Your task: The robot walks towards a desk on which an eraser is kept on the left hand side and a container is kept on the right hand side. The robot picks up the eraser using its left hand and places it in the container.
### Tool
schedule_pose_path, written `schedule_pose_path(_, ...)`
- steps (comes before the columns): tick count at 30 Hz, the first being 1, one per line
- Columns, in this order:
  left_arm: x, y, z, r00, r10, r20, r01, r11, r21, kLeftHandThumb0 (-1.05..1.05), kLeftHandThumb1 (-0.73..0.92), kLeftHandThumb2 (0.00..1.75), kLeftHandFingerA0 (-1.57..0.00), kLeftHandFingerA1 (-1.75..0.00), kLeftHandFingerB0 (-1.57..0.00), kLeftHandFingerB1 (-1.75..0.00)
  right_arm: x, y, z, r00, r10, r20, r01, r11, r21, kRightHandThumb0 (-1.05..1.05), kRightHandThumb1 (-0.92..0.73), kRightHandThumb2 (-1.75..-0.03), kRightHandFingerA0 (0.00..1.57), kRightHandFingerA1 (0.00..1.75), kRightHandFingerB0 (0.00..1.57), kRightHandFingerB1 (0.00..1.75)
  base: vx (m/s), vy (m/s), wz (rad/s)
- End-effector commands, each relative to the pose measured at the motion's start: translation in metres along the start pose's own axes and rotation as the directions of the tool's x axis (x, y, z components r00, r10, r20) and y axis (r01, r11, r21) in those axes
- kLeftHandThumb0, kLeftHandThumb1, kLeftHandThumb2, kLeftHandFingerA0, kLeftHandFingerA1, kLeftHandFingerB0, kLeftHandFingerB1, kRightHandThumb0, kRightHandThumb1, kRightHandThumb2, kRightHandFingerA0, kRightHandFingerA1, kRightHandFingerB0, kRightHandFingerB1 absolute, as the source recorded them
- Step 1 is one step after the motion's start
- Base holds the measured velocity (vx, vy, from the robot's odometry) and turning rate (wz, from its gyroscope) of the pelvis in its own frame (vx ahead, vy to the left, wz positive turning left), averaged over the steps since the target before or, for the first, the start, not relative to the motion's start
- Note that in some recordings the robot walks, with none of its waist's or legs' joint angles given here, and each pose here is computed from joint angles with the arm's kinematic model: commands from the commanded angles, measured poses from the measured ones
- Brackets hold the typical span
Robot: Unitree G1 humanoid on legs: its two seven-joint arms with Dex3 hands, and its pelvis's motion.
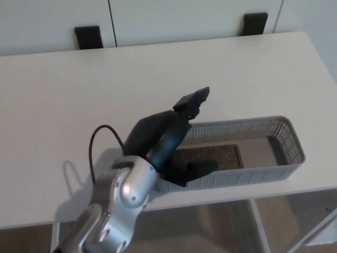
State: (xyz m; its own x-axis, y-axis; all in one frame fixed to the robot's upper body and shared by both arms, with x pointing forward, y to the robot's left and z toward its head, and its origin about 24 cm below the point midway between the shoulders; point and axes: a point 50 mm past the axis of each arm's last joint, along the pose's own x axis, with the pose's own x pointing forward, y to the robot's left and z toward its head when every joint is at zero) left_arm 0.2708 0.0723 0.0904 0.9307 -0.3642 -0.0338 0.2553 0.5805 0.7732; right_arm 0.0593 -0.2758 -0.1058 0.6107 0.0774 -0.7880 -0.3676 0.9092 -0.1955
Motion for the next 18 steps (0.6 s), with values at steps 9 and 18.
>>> schedule_pose_path(9,-0.104,0.075,0.057,0.750,-0.253,0.611,0.508,0.812,-0.287,-0.78,0.42,0.78,-0.24,-0.43,-0.44,-0.50,-0.002,-0.003,-0.003,0.999,0.018,-0.034,-0.019,0.999,-0.030,-0.31,-0.72,-0.61,0.47,0.50,0.36,0.39,0.00,0.000,0.00)
schedule_pose_path(18,-0.168,0.082,0.021,0.514,-0.343,0.786,0.806,0.507,-0.306,-0.91,0.50,0.93,-0.50,-0.46,-0.36,-0.39,-0.004,0.002,-0.008,0.997,0.037,-0.064,-0.040,0.998,-0.049,-0.29,-0.72,-0.61,0.45,0.51,0.35,0.39,0.00,0.000,0.00)
